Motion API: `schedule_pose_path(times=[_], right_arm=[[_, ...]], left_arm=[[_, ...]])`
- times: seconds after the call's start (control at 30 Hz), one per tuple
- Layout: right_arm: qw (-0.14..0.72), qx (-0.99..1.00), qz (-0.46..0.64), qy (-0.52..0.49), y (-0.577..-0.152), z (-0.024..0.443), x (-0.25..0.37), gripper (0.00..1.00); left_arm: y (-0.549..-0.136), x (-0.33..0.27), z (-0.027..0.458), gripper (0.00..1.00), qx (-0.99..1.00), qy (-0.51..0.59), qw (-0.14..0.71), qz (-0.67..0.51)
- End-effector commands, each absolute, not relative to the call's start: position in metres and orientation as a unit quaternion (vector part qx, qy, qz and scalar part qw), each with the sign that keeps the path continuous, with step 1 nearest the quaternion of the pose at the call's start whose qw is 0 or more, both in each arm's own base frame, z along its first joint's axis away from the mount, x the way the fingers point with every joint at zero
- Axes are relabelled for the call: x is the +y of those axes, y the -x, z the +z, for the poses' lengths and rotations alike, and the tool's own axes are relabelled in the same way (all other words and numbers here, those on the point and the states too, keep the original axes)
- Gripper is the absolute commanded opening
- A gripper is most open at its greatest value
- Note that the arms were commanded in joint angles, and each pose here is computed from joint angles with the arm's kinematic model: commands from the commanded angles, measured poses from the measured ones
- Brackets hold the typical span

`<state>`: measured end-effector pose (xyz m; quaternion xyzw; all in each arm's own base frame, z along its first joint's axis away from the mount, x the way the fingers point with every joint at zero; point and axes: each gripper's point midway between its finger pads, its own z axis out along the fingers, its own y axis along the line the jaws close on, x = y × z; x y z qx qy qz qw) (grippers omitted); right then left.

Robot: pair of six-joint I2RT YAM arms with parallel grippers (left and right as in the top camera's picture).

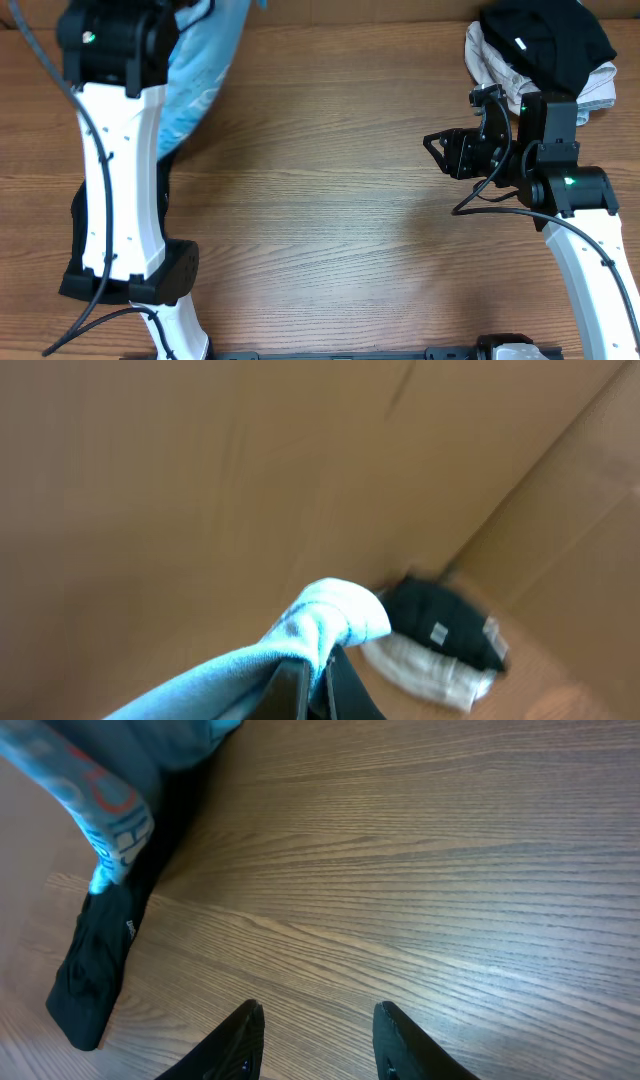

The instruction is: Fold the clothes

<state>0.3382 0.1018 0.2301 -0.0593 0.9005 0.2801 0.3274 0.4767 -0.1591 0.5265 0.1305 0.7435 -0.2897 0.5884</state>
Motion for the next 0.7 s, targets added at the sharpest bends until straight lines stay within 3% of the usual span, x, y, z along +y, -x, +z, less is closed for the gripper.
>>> schedule_pose_path(times=[0.0, 0.3, 0.43, 0.67], right_arm=[[0.333, 0.898, 0.28, 0.06, -0.34, 0.235, 0.103, 0.39], [0.325, 0.89, 0.309, 0.087, -0.333, 0.24, 0.123, 0.4], [0.314, 0.888, 0.317, 0.11, -0.325, 0.239, 0.14, 0.41], [0.278, 0.902, 0.303, 0.131, -0.307, 0.225, 0.158, 0.52]], left_arm=[[-0.445, -0.173, 0.585, 0.04, 0.681, -0.146, 0.635, -0.335], [-0.392, -0.185, 0.681, 0.04, 0.546, -0.156, 0.746, -0.348], [-0.391, -0.184, 0.689, 0.04, 0.537, -0.133, 0.761, -0.34], [-0.398, -0.177, 0.687, 0.04, 0.545, -0.109, 0.764, -0.327]])
